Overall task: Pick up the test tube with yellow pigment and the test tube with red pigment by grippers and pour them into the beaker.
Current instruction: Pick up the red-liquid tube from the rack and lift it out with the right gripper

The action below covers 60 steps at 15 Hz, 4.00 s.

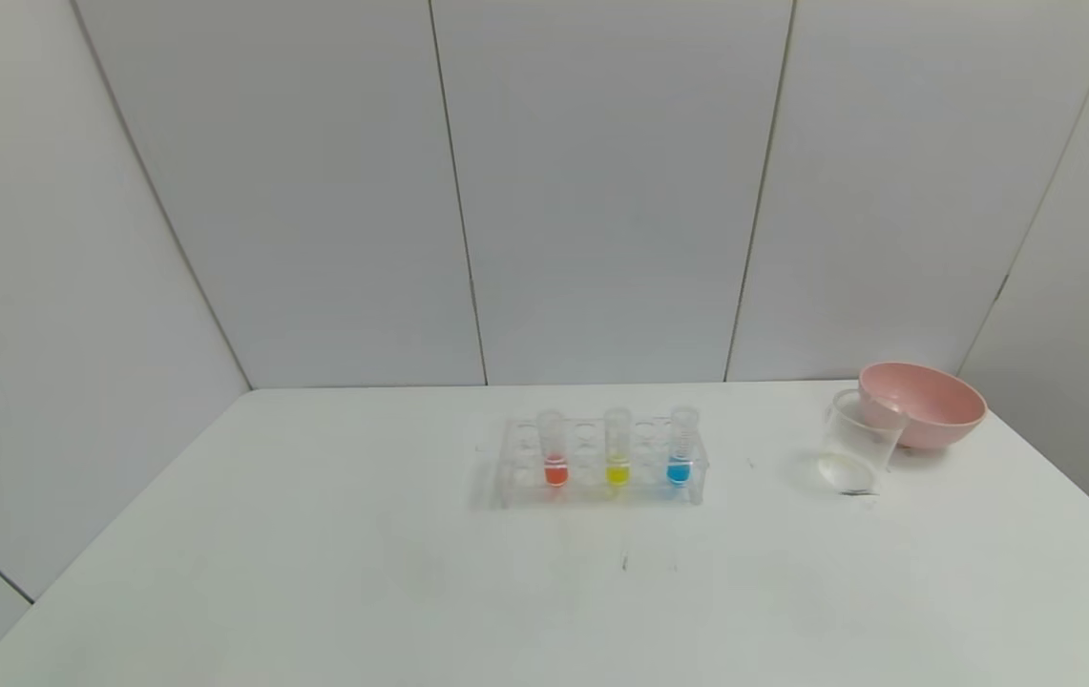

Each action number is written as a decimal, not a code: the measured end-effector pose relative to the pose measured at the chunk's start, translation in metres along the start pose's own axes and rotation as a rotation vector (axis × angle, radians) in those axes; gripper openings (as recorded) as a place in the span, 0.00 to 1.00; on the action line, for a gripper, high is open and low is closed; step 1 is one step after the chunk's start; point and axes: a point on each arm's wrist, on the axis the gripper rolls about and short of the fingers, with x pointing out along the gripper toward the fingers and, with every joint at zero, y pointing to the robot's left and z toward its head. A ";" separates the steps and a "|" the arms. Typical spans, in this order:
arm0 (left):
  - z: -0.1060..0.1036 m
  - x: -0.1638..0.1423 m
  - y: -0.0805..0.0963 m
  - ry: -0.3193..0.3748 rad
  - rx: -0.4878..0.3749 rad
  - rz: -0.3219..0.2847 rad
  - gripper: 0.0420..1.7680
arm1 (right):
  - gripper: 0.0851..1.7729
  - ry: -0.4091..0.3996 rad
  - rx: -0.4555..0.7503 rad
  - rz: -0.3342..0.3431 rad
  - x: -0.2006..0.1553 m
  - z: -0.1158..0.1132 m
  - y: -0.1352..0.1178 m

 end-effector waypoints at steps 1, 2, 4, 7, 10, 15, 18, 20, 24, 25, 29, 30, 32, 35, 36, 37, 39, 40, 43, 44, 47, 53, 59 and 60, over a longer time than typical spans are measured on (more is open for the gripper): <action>0.000 0.000 0.000 0.000 0.000 0.000 0.97 | 0.96 -0.017 0.012 0.007 0.009 0.010 0.001; 0.000 0.000 0.000 0.000 0.000 0.000 0.97 | 0.96 -0.029 0.022 0.013 0.020 0.020 0.001; 0.000 0.000 0.000 0.000 0.000 0.000 0.97 | 0.96 -0.018 0.032 0.023 0.042 0.033 0.002; 0.000 0.000 0.000 0.000 0.000 0.000 0.97 | 0.96 0.032 0.043 0.065 0.075 0.053 0.005; 0.000 0.000 0.000 0.000 0.000 0.000 0.97 | 0.96 0.095 0.046 0.114 0.102 0.065 0.014; 0.000 0.000 0.000 0.000 0.000 0.000 0.97 | 0.96 0.218 0.010 0.189 0.123 0.071 0.052; 0.000 0.000 0.000 0.000 0.000 0.000 0.97 | 0.96 0.264 0.006 0.261 0.130 0.073 0.092; 0.000 0.000 0.000 0.000 0.000 0.000 0.97 | 0.96 0.308 0.033 0.299 0.136 0.072 0.123; 0.000 0.000 0.000 0.000 0.000 0.000 0.97 | 0.96 0.384 0.013 0.317 0.155 0.057 0.176; 0.000 0.000 0.000 0.000 0.000 0.000 0.97 | 0.96 0.402 0.007 0.318 0.160 0.051 0.190; 0.000 0.000 0.000 0.000 0.000 0.000 0.97 | 0.96 0.462 0.011 0.302 0.182 0.026 0.236; 0.000 0.000 0.000 0.000 0.000 0.000 0.97 | 0.96 0.478 0.001 0.297 0.189 0.016 0.247; 0.000 0.000 0.000 0.000 0.000 0.000 0.97 | 0.96 0.496 -0.015 0.286 0.202 -0.003 0.267; 0.000 0.000 0.000 0.000 0.000 0.000 0.97 | 0.96 0.493 -0.027 0.258 0.223 -0.031 0.296; 0.000 0.000 0.000 0.000 0.000 0.000 0.97 | 0.96 0.489 -0.036 0.242 0.231 -0.040 0.306; 0.000 0.000 0.000 0.000 0.000 0.000 0.97 | 0.96 0.488 -0.042 0.235 0.237 -0.048 0.315; 0.000 0.000 0.000 0.000 0.000 0.000 0.97 | 0.96 0.496 -0.059 0.227 0.248 -0.061 0.329; 0.000 0.000 0.000 0.000 0.000 0.000 0.97 | 0.96 0.495 -0.061 0.220 0.255 -0.067 0.335; 0.000 0.000 0.000 0.000 0.000 0.000 0.97 | 0.96 0.493 -0.081 0.188 0.283 -0.083 0.346; 0.000 0.000 0.000 0.000 0.000 0.000 0.97 | 0.96 0.488 -0.087 0.174 0.294 -0.087 0.348; 0.000 0.000 0.000 0.000 0.000 0.000 0.97 | 0.96 0.470 -0.116 0.135 0.328 -0.100 0.351; 0.000 0.000 0.000 0.000 0.000 0.000 0.97 | 0.96 0.426 -0.130 0.099 0.371 -0.124 0.356; 0.000 0.000 0.000 0.000 0.000 0.000 0.97 | 0.96 0.427 -0.135 0.089 0.382 -0.142 0.358; 0.000 0.000 0.000 0.000 0.000 0.000 0.97 | 0.96 0.423 -0.133 0.089 0.383 -0.142 0.358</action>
